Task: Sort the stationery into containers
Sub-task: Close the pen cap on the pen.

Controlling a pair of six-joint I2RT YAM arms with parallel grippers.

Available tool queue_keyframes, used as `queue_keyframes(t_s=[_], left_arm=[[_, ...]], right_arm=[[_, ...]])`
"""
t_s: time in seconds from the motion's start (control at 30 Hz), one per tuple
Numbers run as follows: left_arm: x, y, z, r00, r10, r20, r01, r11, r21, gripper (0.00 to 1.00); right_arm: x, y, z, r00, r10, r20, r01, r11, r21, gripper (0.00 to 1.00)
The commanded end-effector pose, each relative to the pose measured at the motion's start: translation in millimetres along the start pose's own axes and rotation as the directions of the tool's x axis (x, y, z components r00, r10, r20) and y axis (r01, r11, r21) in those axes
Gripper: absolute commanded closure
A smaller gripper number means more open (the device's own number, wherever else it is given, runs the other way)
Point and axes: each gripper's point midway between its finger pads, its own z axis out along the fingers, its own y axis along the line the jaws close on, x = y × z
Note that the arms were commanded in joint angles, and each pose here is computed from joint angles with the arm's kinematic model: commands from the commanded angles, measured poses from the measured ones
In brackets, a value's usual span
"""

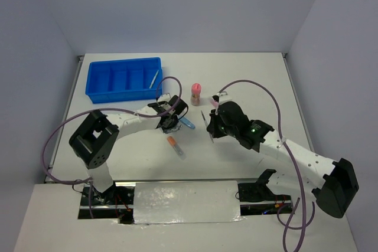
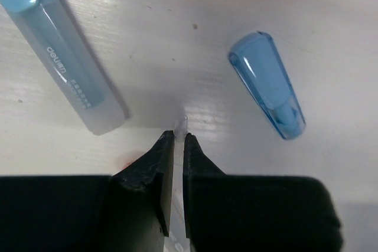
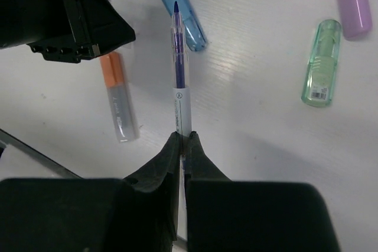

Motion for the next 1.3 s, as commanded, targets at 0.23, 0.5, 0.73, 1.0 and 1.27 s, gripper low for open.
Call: queue_keyframes(t_s=[0.23, 0.5, 0.73, 1.0, 1.27], left_arm=[[-33.3, -58.8, -81.9, 0.994, -0.027, 0.108, -0.02, 0.913, 0.408, 1.0], [-76.0, -82.5, -161.1, 0.935, -0.136, 0.329, -0.13, 0.731, 0.67, 1.0], [-102.1, -84.7, -238.9, 0.85, -0.254, 0.462, -0.266, 0.551, 0.791, 1.0], [-104.6, -66.7, -303.8, 0.788, -0.406, 0.463, -0.33, 0.357, 0.874, 1.0], [-96.8, -61.7, -320.6, 0.776, -0.408, 0.481, -0.388, 0.291, 0.874, 1.0]], right_arm=[[-32.3, 44.5, -40.2, 0.976, 0.002, 0.22, 0.062, 0.957, -0.284, 1.0], [-44.4, 69.0, -77.2, 0.935, 0.086, 0.345, 0.088, 0.884, -0.459, 1.0], [-51.1, 84.3, -80.4, 0.915, 0.188, 0.356, 0.029, 0.85, -0.526, 1.0], [-56.6, 116.0, -88.2, 0.911, 0.202, 0.359, 0.059, 0.799, -0.598, 1.0], [-62.7, 137.0, -94.6, 0.907, 0.178, 0.383, 0.104, 0.785, -0.611, 1.0]])
